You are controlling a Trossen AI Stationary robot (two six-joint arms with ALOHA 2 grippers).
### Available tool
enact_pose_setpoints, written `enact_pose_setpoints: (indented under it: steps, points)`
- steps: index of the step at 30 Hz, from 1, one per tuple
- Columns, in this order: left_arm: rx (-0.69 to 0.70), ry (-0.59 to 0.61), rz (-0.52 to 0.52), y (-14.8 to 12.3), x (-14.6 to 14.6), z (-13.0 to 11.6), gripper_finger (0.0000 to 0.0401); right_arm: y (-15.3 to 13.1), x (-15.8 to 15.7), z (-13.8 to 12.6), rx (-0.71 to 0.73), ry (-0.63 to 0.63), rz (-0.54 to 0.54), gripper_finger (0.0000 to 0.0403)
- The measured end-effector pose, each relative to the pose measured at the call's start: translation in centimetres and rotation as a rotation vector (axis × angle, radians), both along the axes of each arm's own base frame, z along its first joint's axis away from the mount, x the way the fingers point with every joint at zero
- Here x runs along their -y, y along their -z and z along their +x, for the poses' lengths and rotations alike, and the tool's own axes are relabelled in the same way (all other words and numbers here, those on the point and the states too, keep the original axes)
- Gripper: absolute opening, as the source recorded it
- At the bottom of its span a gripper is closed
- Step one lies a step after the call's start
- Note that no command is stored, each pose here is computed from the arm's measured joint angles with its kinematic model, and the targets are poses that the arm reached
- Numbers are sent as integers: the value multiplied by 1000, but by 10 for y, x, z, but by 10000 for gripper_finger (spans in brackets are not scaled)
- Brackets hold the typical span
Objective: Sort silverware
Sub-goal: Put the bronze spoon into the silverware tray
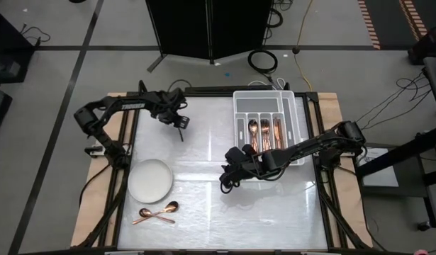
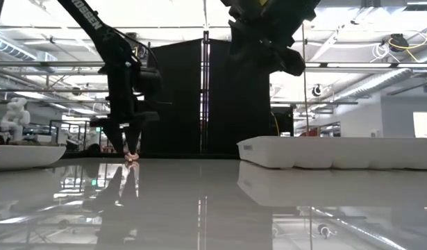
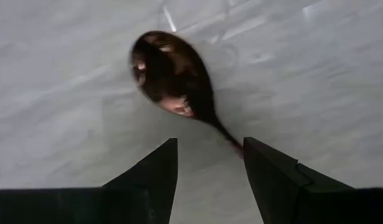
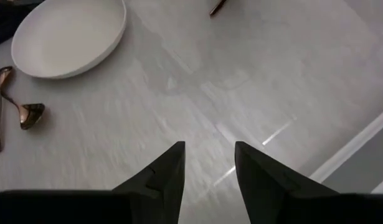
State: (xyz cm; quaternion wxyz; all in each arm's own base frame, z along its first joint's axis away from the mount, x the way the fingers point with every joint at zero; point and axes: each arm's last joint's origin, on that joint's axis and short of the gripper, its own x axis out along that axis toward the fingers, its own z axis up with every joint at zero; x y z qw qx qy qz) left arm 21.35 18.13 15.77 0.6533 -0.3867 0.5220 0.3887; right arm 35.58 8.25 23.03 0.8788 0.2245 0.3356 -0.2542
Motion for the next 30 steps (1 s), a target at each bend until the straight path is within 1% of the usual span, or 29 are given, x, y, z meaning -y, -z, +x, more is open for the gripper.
enact_pose_setpoints:
  steps: [5, 13, 16, 18, 24, 27, 30]
  points:
    - [16, -29, -18, 3, 3, 5, 183, 0, 0, 0, -13, -28, -24, 132]
    - [56, 2, 4, 2, 14, 19, 183, 0, 7, 2, -21, -32, -40, 132]
    - [36, 2, -12, 7, 17, 21, 183, 0, 7, 2, -17, -21, -32, 132]
    - [-1, -12, -39, 12, 18, 20, 183, 0, 7, 2, -16, -20, -31, 132]
    - [-37, -4, -52, 24, 15, 23, 182, 0, 7, 2, -17, -21, -30, 132]
    - [-41, 10, -52, 25, 15, 22, 166, 0, 7, 2, -17, -21, -31, 132]
    - [-39, 25, -47, 22, 13, 20, 129, 0, 7, 2, -17, -21, -31, 132]
